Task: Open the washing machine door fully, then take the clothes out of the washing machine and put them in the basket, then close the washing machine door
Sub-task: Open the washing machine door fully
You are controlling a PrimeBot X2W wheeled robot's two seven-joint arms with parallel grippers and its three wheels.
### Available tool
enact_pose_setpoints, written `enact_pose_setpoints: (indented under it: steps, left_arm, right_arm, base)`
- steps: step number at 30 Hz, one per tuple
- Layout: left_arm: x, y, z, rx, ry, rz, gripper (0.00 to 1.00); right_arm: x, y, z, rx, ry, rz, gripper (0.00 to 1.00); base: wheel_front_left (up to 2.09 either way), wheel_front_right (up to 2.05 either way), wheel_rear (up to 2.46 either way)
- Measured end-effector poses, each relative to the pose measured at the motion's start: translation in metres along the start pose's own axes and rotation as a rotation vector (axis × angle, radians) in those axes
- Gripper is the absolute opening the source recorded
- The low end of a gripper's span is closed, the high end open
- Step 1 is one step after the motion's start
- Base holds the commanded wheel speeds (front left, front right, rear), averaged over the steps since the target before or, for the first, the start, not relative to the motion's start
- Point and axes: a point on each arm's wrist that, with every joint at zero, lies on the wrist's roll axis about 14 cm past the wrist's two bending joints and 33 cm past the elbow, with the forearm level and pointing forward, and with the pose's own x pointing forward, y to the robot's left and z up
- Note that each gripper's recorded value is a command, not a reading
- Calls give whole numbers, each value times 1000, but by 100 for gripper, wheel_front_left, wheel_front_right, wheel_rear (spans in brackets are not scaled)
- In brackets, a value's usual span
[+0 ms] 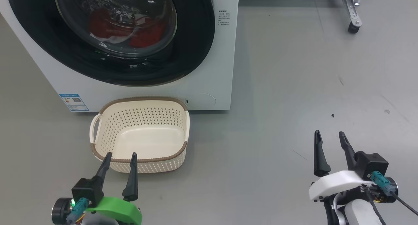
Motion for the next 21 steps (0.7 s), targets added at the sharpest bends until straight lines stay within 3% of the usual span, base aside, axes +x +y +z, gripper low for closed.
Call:
enact_pose_setpoints:
  steps: [2, 3, 4, 5, 13, 21]
  left_arm:
    - [2, 1, -1, -1, 2, 3, 100]
    - [3, 1, 0, -3, -1, 3, 100]
    - [6, 1, 2, -5, -7, 2, 100]
    - [9, 1, 5, -7, -15, 1, 100]
    - [19, 5, 1, -26, -7, 9, 100]
    - [41, 7, 4, -34, -23, 4, 100]
  right_arm:
    - [4, 2, 1, -1, -2, 8, 100]
    - [7, 4, 2, -1, -7, 13, 77]
    - [9, 5, 4, -3, -13, 19, 33]
    - [12, 7, 6, -7, -17, 27, 0]
    - [40, 21, 15, -2, -47, 101, 0]
    - [87, 35, 38, 106, -103, 162, 0]
  base:
    - [0, 0, 0]
    - [0, 0, 0]
    - [0, 0, 0]
    - [0, 0, 0]
    - [0, 0, 0]
    - [0, 0, 0]
